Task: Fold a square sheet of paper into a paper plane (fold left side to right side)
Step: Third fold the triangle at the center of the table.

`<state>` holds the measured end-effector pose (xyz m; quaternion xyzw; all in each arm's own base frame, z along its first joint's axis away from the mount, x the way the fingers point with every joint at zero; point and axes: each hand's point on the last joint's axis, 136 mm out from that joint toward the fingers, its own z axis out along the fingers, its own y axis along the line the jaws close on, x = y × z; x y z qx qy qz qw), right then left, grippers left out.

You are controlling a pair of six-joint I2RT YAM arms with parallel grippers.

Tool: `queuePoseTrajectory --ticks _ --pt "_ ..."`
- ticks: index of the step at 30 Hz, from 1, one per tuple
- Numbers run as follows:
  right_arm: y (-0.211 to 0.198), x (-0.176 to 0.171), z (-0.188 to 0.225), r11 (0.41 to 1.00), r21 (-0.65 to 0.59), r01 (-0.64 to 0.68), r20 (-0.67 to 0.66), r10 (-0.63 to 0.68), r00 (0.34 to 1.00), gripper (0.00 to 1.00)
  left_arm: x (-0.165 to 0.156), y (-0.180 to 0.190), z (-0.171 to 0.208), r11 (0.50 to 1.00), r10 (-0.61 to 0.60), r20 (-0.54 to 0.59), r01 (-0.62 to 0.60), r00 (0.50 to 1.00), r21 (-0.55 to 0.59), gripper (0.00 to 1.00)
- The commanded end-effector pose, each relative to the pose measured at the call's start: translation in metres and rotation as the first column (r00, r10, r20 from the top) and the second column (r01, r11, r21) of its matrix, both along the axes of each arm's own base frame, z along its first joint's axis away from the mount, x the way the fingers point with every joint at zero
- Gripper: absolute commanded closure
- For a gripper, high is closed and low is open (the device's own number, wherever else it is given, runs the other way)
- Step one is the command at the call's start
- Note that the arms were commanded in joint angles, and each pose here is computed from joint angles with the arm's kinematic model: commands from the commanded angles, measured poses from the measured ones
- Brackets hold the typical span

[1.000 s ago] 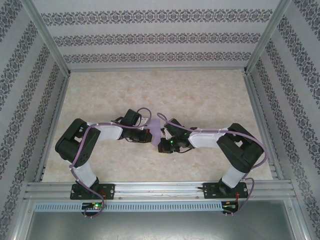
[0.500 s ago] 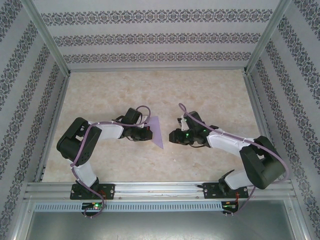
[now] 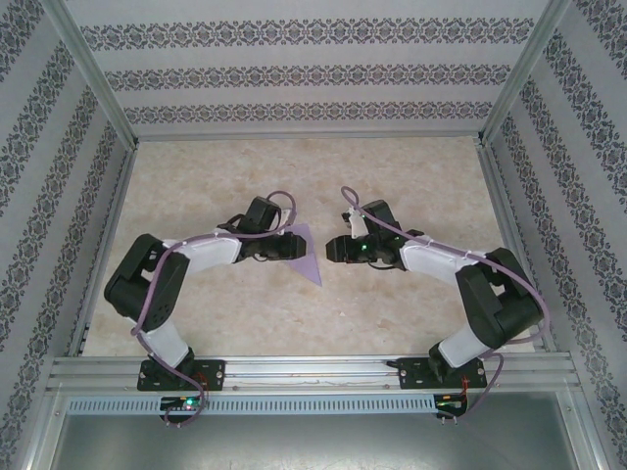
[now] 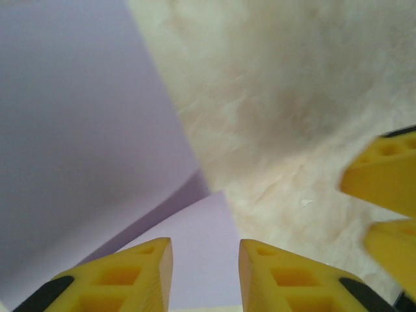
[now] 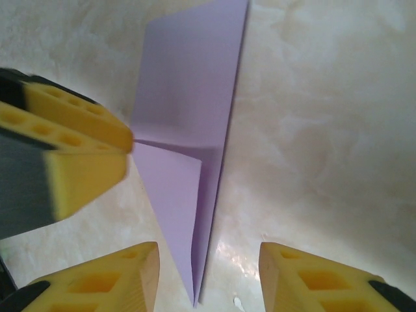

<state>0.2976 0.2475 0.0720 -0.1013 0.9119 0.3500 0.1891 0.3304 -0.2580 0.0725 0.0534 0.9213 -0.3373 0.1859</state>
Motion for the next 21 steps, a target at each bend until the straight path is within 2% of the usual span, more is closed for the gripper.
queuePoseTrajectory --ticks 1,10,21 --pt "0.02 0.008 0.008 0.995 0.019 -0.096 0.065 0.094 0.993 0.55 0.003 0.019 0.02 0.998 0.02 0.058 -0.022 0.998 0.05 0.66" --pt "0.053 0.017 -0.012 0.984 0.0 -0.18 0.05 0.18 0.982 0.55 0.003 0.054 0.022 0.992 0.11 0.064 -0.114 0.992 0.056 0.64" --pt "0.06 0.015 -0.026 0.982 0.015 -0.189 0.008 0.189 0.982 0.59 0.004 0.063 0.015 0.988 0.141 0.03 -0.142 0.99 0.051 0.63"
